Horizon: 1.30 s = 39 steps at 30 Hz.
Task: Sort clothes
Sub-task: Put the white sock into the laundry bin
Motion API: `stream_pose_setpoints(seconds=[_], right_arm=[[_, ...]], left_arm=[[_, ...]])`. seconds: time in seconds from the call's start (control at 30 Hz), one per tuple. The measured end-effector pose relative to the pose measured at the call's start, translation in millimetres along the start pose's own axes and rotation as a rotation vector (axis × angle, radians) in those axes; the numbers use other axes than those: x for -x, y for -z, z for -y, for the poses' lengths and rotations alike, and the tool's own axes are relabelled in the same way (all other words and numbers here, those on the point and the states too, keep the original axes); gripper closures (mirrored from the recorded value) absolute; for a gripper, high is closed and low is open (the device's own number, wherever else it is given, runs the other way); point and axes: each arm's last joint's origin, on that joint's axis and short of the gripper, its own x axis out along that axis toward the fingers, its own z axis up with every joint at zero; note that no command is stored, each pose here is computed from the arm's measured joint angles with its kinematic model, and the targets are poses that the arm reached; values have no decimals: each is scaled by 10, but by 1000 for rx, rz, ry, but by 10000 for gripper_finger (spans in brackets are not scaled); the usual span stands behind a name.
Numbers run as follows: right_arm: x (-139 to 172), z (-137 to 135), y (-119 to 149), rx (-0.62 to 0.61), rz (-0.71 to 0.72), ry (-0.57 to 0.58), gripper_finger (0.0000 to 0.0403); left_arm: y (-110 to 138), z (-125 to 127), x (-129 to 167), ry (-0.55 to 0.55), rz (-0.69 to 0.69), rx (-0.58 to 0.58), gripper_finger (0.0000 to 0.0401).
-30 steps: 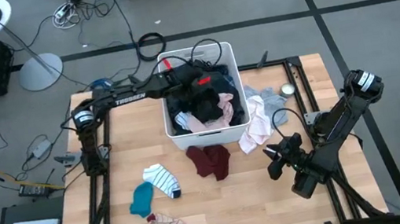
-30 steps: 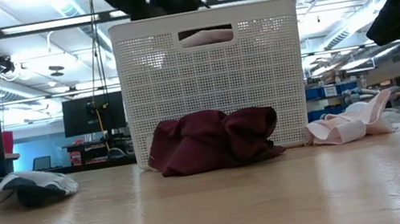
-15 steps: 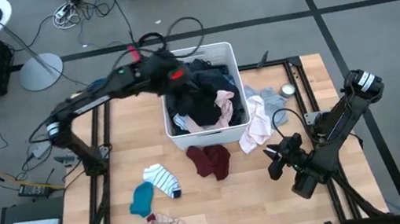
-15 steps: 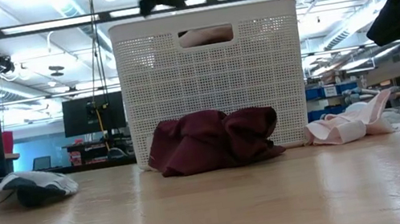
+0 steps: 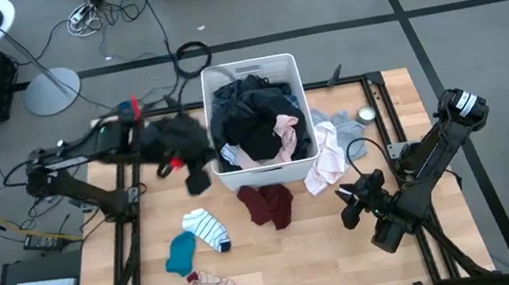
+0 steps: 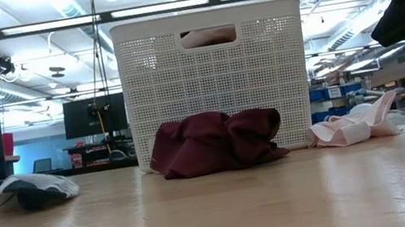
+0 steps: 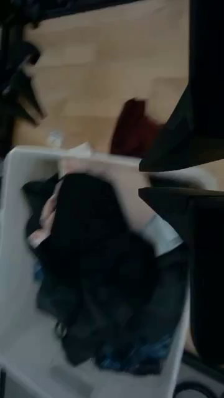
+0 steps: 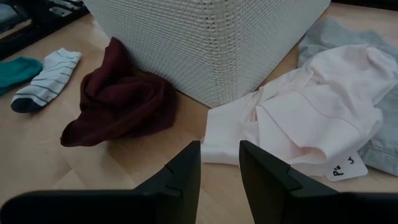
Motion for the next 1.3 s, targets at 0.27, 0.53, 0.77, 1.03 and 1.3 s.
stream_pose_setpoints(seconds=[0.27, 0.53, 0.77, 1.03, 1.3], right_arm=[[0, -4, 0, -4, 0, -2, 292], [1, -8, 2, -8, -1, -5, 292], [0, -10, 3, -11, -2, -6, 292], [0, -10, 3, -10, -2, -6, 292], [0, -9, 2, -8, -1, -5, 292]], left_arm=[[679, 381, 15, -6, -79, 49, 352], [1491, 527, -346, -28, -181, 191, 352], [2061, 547, -798, -78, -244, 263, 352], [2621, 530, -1185, 56, -235, 424, 352], [3025, 439, -1359, 37, -269, 525, 375]])
